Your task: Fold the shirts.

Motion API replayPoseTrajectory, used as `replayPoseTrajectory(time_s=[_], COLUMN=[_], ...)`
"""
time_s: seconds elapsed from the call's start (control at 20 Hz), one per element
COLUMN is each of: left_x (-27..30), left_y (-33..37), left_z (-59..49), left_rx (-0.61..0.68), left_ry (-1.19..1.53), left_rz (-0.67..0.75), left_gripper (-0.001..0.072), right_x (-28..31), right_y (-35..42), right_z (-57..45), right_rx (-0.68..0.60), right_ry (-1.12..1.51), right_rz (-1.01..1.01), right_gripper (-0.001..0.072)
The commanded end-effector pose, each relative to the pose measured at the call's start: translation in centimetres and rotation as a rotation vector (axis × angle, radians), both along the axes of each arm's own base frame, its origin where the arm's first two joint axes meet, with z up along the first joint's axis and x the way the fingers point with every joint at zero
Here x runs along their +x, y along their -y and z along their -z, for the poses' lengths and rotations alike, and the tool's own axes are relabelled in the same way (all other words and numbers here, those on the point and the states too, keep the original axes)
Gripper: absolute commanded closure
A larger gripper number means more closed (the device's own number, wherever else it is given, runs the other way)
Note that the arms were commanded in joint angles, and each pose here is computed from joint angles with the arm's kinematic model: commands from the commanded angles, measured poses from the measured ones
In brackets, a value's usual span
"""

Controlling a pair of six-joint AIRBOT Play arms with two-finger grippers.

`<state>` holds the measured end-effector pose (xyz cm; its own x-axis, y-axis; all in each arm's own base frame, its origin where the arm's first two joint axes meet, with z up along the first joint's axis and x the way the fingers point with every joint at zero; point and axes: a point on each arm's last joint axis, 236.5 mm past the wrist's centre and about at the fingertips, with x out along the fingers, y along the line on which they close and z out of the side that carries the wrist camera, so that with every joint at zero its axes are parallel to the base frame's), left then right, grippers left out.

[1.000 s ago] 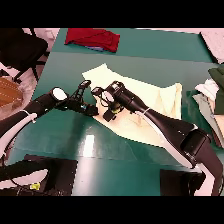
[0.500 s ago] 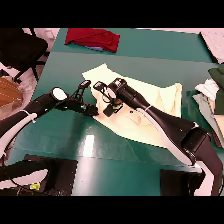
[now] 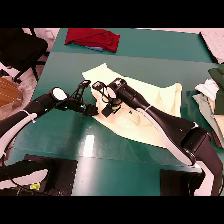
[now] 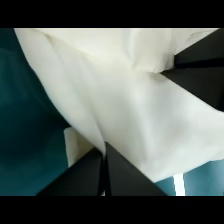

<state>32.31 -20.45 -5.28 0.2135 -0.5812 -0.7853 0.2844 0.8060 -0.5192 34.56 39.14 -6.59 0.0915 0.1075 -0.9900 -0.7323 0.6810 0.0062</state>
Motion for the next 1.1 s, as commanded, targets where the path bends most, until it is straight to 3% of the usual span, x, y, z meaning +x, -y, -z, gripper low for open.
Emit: replayPoseTrajectory(time_s=[0.0, 0.25, 0.5, 0.8, 1.05], left_x=[0.1, 1.1, 6.0, 13.4, 11.5], left_y=[-0.7, -8.0, -13.5, -19.7, -21.1], left_z=[0.3, 1.9, -4.6, -23.9, -45.3], left_rx=[0.021, 0.138, 0.118, 0.28, 0.272], left_ry=[-0.007, -0.086, 0.064, 0.488, 0.927], left_rz=[-0.017, -0.179, -0.366, -0.498, -0.58], left_gripper=[0.0684, 0.0684, 0.0685, 0.0685, 0.0685], right_x=[1.0, 8.8, 13.0, 12.1, 7.7], right_y=[0.4, 5.7, 15.4, 23.7, 28.9], right_z=[-1.1, -12.4, -27.1, -38.5, -47.2], right_rx=[0.024, 0.148, 0.221, 0.299, 0.343], right_ry=[0.02, 0.311, 0.677, 0.94, 1.15], right_rz=[0.017, 0.239, 0.446, 0.581, 0.64], right_gripper=[0.0691, 0.0693, 0.0693, 0.0693, 0.0693])
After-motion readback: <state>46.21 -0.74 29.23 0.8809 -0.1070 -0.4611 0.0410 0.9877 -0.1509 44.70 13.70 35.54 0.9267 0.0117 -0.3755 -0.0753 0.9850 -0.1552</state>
